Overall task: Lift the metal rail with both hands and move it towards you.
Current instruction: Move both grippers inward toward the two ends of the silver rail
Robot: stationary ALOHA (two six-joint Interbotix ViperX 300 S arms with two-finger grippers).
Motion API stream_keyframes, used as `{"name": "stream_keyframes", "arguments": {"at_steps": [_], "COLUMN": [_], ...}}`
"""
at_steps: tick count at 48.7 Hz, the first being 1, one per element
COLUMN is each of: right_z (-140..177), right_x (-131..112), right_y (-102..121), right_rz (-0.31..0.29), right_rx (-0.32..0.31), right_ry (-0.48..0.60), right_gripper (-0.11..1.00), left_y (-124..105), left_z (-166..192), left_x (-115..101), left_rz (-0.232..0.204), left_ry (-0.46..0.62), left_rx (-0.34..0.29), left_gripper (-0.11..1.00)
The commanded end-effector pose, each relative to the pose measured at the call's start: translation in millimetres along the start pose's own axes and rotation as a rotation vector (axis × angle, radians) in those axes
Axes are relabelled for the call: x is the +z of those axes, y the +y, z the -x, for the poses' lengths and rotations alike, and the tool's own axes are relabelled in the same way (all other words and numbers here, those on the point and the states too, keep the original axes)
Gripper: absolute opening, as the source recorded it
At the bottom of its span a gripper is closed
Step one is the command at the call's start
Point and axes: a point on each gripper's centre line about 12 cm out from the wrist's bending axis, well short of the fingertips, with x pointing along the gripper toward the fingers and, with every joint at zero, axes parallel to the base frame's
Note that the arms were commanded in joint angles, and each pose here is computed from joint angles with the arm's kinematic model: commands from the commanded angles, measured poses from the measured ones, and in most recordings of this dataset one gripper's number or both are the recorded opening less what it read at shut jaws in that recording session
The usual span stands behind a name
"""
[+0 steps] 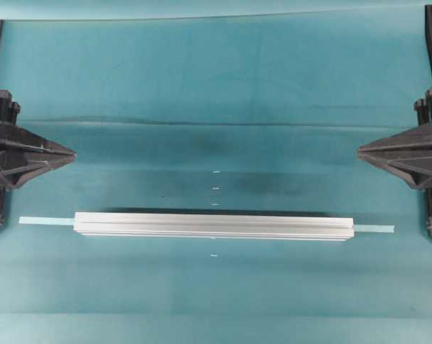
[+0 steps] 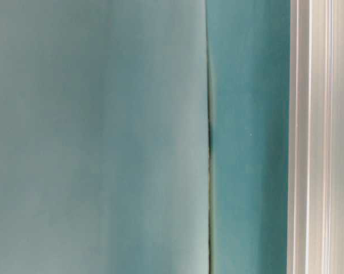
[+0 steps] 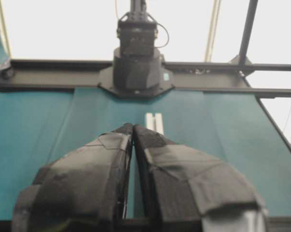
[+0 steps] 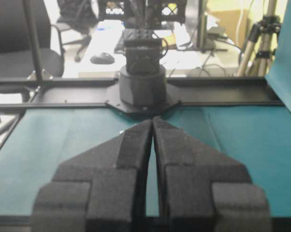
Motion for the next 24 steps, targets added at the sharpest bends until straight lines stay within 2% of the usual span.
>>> {"name": "stream_keyframes", "arguments": {"at_steps": [1, 4, 10, 16, 24], "right_z": [-3.7, -5.4, -9.6, -11.2, -16.8], "right_x": [3.6, 5.1, 6.5, 1.8, -5.1], "right_y": [-1.1, -1.3, -1.4, -0.3, 1.7], "right_rz": [-0.024, -0.066, -0.136, -0.18, -0.204], "right_rx": [-0.007, -0.012, -0.017, -0.018, -0.024], "right_ry": [-0.006, -0.002, 0.033, 0.139, 0.333], "right_gripper": [0.14, 0.13, 0.02, 0.02, 0.02], "left_y": [-3.4, -3.7, -4.1, -5.0, -4.6], "left_z": [-11.9, -17.5, -25.3, -29.1, -35.9], "left_x": [3.8, 1.5, 2.9, 6.7, 10.1], "left_rz": [0.041, 0.055, 0.087, 0.088, 0.088], "left_ry": [0.023, 0.045, 0.085, 0.16, 0.336], "left_rx": [-0.016, -0.018, -0.016, -0.016, -0.004], "left_gripper": [0.14, 0.09, -0.05, -0.06, -0.06]}}
